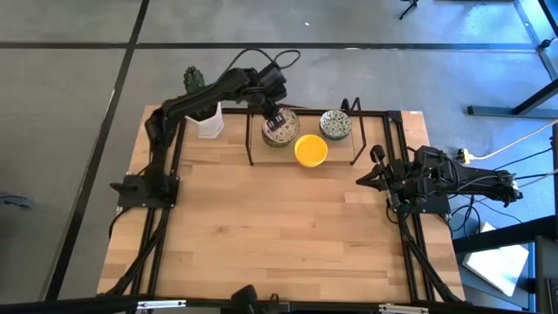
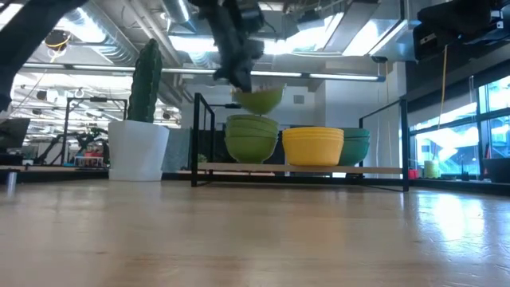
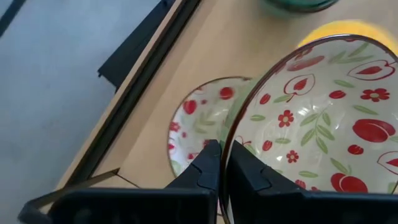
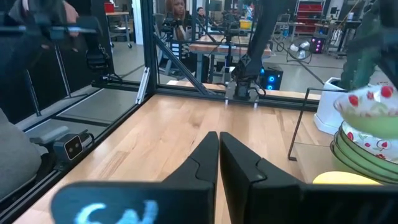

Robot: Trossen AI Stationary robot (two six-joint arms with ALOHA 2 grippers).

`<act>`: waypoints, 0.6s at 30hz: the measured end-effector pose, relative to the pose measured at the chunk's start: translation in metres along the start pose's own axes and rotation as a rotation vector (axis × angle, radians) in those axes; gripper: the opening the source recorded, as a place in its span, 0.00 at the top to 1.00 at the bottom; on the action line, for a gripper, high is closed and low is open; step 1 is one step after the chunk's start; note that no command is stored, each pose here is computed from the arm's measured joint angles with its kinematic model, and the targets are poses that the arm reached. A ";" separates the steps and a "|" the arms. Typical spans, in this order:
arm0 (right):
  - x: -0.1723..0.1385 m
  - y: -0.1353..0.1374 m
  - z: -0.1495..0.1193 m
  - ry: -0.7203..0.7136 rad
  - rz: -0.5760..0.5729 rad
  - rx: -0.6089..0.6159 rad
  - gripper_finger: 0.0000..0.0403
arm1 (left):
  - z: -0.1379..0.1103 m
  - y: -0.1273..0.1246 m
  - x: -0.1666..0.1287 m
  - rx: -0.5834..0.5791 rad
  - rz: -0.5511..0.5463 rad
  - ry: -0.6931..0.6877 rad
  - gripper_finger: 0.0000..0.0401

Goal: Pick & Place Mini bowls
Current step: Stack the white bowl on top of the white bowl on the shelf

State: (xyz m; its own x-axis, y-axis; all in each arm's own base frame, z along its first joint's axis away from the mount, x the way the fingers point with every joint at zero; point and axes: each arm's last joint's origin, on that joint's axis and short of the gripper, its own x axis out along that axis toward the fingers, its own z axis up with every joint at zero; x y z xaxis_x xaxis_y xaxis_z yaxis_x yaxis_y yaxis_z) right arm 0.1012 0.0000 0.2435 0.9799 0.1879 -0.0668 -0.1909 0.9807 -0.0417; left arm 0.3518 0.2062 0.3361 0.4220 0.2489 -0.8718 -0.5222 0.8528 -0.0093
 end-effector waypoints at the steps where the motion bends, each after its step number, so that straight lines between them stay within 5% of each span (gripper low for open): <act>1: 0.000 0.000 0.000 0.000 0.000 0.000 0.96 | 0.000 0.002 0.006 -0.002 0.004 0.014 0.98; 18: 0.000 0.000 0.000 0.000 0.000 -0.004 0.96 | -0.001 0.017 0.027 -0.027 0.015 0.076 0.98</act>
State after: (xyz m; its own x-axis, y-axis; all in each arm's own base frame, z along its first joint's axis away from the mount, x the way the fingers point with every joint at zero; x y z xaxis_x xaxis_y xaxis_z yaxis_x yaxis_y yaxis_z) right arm 0.1012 0.0000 0.2436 0.9799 0.1879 -0.0664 -0.1911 0.9805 -0.0459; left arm 0.3538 0.2265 0.3120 0.3570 0.2252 -0.9066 -0.5481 0.8364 -0.0081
